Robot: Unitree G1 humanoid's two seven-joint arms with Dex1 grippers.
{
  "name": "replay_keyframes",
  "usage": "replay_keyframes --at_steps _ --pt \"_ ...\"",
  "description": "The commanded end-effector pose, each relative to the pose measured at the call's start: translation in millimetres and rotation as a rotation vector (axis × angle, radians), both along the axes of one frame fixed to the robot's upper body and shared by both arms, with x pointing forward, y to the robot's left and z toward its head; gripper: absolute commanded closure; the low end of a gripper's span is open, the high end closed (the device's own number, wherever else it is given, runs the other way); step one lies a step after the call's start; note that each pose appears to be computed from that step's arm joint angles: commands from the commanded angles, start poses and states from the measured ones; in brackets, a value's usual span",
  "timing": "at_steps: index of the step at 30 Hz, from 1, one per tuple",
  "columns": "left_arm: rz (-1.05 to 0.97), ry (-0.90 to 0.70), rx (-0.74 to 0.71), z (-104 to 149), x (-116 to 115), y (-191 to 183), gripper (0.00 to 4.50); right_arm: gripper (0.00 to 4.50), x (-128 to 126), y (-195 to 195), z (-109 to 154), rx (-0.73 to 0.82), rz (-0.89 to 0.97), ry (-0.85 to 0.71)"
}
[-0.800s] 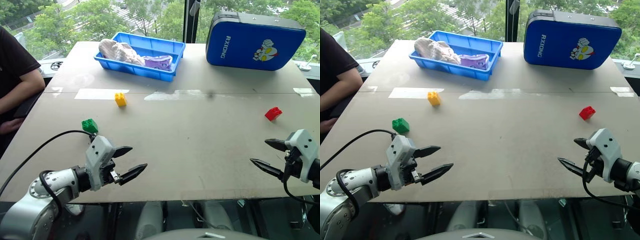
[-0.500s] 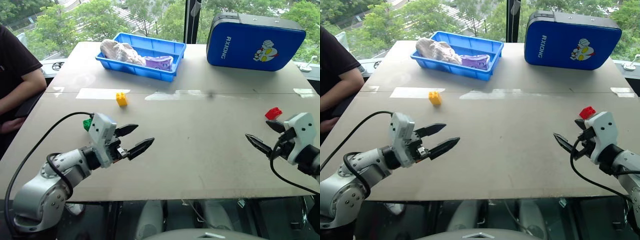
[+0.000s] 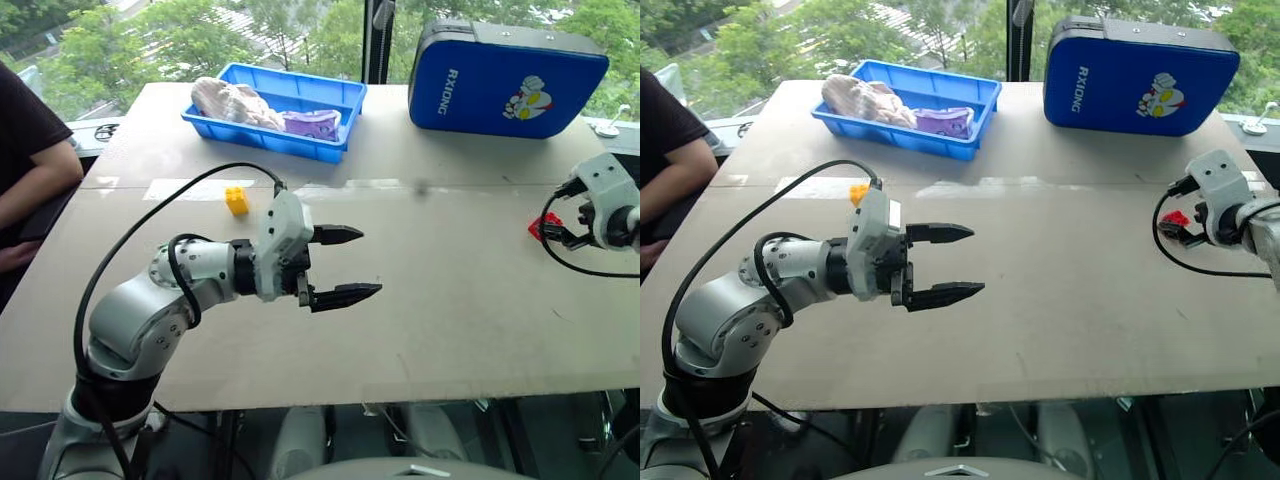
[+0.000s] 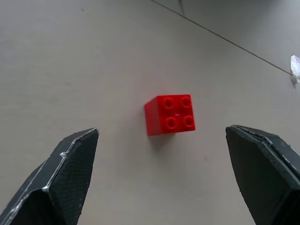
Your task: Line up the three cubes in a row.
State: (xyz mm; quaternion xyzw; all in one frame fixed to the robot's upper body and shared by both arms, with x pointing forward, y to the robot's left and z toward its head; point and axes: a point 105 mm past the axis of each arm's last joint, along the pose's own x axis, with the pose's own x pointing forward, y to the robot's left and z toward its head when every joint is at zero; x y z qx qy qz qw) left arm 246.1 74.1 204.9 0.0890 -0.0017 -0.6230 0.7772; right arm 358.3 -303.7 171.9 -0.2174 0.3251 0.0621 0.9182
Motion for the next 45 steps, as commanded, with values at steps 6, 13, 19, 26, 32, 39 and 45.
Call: replay_keyframes --at_steps 6,13,19,26,32,39,45 --pt "0.005 -0.093 -0.085 10 3 -15 0.03 0.00 42 -1 -9 0.029 -0.056 -0.010" --pt "0.026 -0.096 -0.088 9 2 -13 0.03 0.00 48 -11 -12 -0.005 -0.046 0.031" --pt "0.028 -0.083 -0.095 7 -1 -15 0.03 0.00 46 -16 -11 -0.008 -0.051 0.052" --pt "0.020 -0.079 -0.089 5 -3 -15 0.00 0.25 43 -11 -23 0.025 -0.033 0.095" --pt "0.027 -0.073 -0.085 4 -4 -12 0.00 2.76 42 -7 -27 0.033 -0.007 0.104" --pt "0.083 -0.050 -0.061 -3 -4 1 0.00 3.19 36 44 -8 0.056 0.309 0.073" --pt "0.190 -0.007 -0.012 -21 -13 30 0.00 3.19 -8 167 17 0.079 0.900 0.019"
